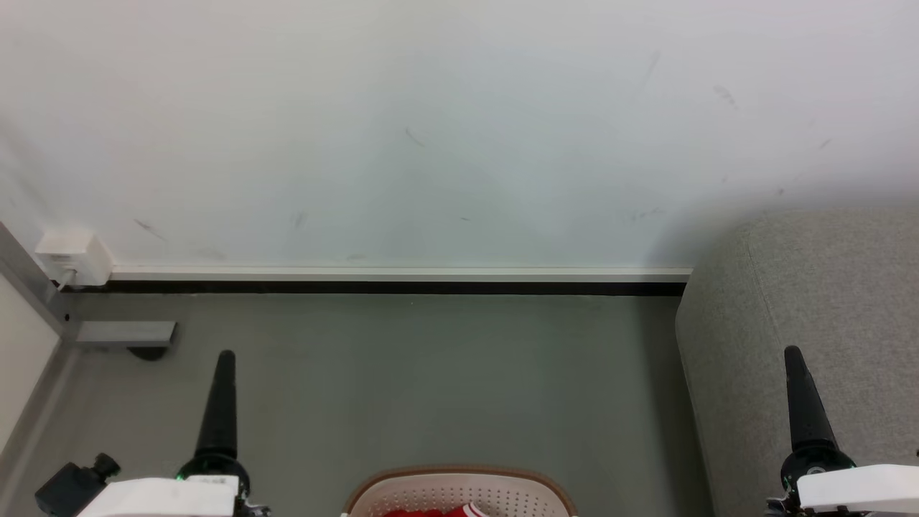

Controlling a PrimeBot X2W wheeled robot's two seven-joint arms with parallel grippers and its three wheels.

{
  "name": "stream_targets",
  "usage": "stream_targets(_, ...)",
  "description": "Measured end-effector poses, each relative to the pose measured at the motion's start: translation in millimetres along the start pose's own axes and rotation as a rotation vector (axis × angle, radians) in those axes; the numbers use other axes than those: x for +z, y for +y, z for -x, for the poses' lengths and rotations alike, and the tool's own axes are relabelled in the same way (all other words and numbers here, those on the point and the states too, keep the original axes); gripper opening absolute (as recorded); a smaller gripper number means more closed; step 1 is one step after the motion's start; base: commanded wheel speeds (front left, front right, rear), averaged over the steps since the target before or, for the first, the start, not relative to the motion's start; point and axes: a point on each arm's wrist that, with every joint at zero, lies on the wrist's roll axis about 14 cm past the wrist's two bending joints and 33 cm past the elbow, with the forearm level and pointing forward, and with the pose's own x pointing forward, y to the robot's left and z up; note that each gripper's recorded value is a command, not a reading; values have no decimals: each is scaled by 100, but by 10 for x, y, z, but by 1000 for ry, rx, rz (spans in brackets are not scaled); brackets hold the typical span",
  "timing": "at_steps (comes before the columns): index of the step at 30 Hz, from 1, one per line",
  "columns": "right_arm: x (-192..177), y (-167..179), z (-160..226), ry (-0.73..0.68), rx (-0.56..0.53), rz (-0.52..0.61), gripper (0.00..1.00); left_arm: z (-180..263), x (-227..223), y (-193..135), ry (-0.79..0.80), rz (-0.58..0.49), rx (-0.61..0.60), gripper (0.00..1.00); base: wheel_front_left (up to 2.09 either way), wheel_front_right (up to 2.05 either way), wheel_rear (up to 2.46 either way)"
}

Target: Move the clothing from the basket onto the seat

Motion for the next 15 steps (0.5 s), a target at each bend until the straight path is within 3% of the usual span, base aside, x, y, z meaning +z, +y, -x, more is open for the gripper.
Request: stream_targets(15,-69,99,-6,25,53,279,100,31,-34,-136,3,-322,-59,100,0,0,0)
